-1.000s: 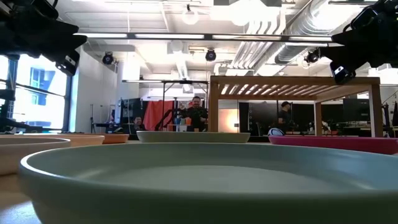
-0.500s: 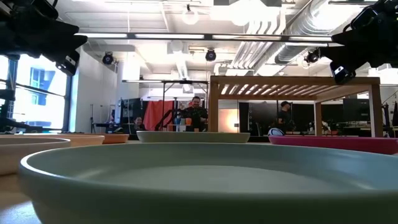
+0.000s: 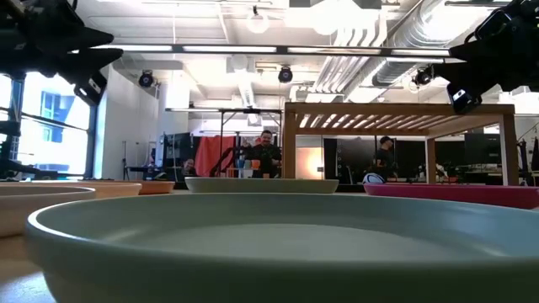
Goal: Place and stack plates onto a shelf
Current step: Put the pink plate on the shelf
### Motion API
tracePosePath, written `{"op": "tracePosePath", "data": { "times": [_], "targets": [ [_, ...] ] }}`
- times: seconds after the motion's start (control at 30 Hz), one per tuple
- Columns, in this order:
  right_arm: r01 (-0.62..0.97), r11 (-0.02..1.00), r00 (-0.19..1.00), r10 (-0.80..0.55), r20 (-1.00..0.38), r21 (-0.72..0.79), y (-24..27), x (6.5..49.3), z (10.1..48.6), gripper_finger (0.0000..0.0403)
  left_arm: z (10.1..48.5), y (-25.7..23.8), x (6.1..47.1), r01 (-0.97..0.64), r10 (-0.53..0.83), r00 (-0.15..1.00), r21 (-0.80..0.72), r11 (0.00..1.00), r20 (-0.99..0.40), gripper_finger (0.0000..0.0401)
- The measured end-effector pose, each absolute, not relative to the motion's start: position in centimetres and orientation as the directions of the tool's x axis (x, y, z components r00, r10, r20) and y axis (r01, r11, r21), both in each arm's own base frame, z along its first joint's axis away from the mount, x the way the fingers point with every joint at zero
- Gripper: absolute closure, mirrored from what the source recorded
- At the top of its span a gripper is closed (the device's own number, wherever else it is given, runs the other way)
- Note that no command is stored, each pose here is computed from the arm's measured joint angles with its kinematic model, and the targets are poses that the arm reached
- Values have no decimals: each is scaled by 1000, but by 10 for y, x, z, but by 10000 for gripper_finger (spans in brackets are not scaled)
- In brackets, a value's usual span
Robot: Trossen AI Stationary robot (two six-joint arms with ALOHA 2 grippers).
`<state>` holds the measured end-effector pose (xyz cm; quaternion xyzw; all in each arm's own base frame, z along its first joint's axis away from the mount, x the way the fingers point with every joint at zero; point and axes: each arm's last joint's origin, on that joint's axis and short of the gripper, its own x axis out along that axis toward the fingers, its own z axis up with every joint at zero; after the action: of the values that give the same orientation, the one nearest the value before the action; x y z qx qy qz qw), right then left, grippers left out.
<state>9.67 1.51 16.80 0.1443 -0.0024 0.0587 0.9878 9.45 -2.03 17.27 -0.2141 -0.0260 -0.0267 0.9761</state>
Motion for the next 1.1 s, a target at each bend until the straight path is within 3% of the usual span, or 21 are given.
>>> {"op": "tracePosePath", "data": {
  "times": [0.37, 0.53, 0.73, 1.1],
  "targets": [
    [-117, 951, 993, 115, 22, 285, 15, 97, 168, 279, 176, -18, 94, 36, 22, 995, -575, 817, 93, 316],
    [-116, 951, 993, 115, 22, 285, 15, 97, 168, 279, 185, -16, 93, 55, 90, 979, -668, 742, 181, 316],
    [-108, 915, 994, 108, 22, 389, 15, 97, 168, 279, 192, -13, 91, 17, 191, 952, -663, 749, 240, 316],
    [-92, 855, 996, 88, 32, 511, 14, 97, 170, 279, 196, -11, 89, 25, 236, 932, -697, 717, 276, 316]
  ]
}}
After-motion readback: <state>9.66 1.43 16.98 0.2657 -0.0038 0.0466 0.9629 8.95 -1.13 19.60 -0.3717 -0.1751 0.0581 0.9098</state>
